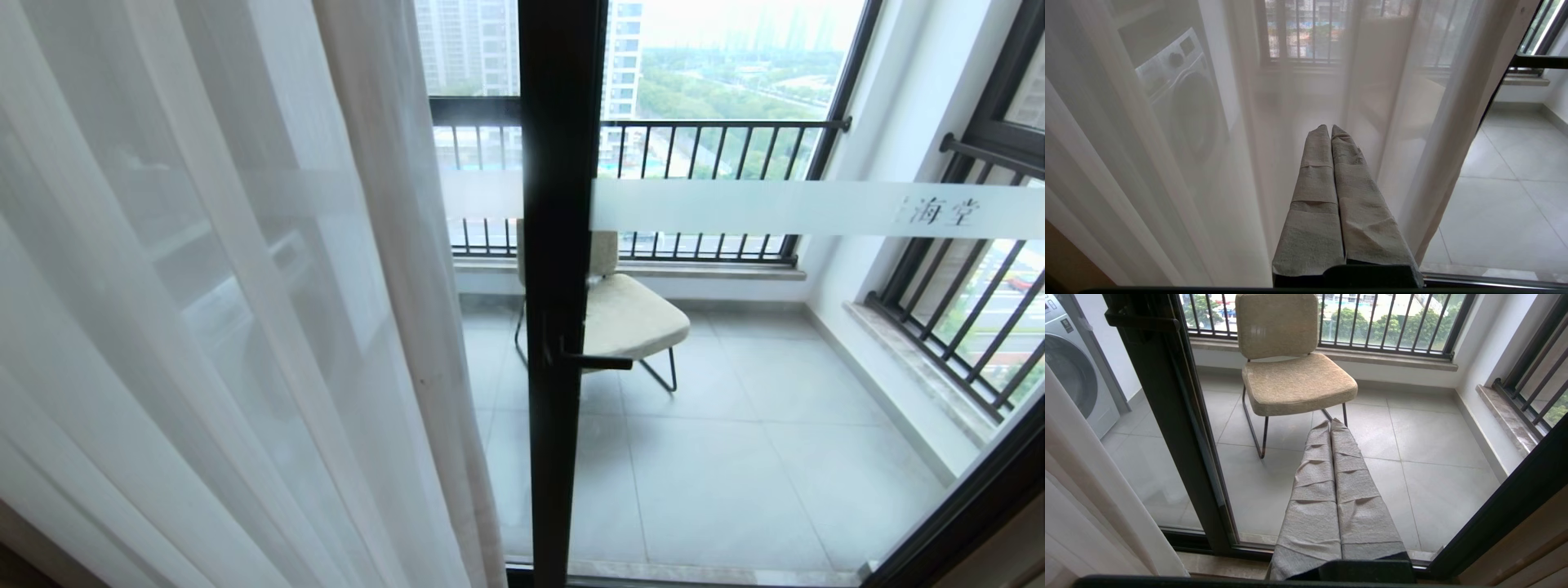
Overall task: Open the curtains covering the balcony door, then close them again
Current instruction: Pull the inner curtains open on both sides
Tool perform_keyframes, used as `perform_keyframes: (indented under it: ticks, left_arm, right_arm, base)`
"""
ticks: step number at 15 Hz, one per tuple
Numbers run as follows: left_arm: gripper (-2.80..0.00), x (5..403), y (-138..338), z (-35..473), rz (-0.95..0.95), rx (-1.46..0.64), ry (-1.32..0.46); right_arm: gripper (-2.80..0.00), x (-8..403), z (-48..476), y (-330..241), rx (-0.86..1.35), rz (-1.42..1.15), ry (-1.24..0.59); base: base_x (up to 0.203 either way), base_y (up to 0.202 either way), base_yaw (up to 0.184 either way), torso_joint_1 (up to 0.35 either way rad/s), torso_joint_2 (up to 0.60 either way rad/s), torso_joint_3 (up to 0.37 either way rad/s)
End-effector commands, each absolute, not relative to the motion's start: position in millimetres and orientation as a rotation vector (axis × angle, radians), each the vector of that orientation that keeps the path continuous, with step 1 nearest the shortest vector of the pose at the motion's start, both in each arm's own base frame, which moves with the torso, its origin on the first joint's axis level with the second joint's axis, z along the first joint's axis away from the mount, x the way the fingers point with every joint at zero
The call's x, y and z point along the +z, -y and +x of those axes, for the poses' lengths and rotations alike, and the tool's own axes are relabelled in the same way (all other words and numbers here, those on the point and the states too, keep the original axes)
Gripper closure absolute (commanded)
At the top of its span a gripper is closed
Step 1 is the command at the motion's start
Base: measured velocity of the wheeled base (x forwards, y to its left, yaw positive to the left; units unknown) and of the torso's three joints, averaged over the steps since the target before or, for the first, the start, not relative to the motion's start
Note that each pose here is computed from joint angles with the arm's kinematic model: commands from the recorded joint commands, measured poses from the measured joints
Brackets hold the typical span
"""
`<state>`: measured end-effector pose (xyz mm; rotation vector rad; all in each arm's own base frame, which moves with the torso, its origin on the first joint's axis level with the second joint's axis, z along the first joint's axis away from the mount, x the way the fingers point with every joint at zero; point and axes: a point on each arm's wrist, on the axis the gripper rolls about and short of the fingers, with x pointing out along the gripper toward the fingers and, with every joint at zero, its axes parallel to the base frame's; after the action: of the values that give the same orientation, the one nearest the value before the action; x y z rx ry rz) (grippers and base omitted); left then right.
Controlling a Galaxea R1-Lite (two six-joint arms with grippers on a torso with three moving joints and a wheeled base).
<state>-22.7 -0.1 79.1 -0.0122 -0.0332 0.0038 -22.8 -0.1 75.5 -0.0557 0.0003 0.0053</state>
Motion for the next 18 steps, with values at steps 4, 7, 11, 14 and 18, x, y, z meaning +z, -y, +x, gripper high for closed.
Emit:
perform_keyframes:
  ticks: [4,7,11,14,18]
  left_arm:
    - [0.0,79.1,0.2,-22.7,-0.012,0.004,0.034]
    - [0.0,79.0,0.2,-22.7,-0.012,0.004,0.032]
    - [0.0,79.1,0.2,-22.7,-0.012,0.004,0.034]
    - [0.0,79.1,0.2,-22.7,-0.012,0.004,0.034]
    - [0.0,79.1,0.2,-22.7,-0.009,0.004,0.034]
  right_arm:
    - [0.0,75.6,-22.8,0.2,0.005,-0.057,0.002]
    - [0.0,75.5,-22.8,0.2,0.005,-0.057,0.0]
    - [0.0,75.5,-22.8,0.2,0.005,-0.057,0.0]
    - [0.0,75.5,-22.8,0.2,0.005,-0.057,0.0]
    - [0.0,75.5,-22.8,0.2,0.005,-0.057,0.0]
  base:
    - [0.0,0.161,0.002,-0.002,0.0,0.003]
    - [0.0,0.0,0.0,0.0,0.0,0.0]
    - [0.0,0.0,0.0,0.0,0.0,0.0]
    - [0.0,0.0,0.0,0.0,0.0,0.0]
    - [0.0,0.0,0.0,0.0,0.0,0.0]
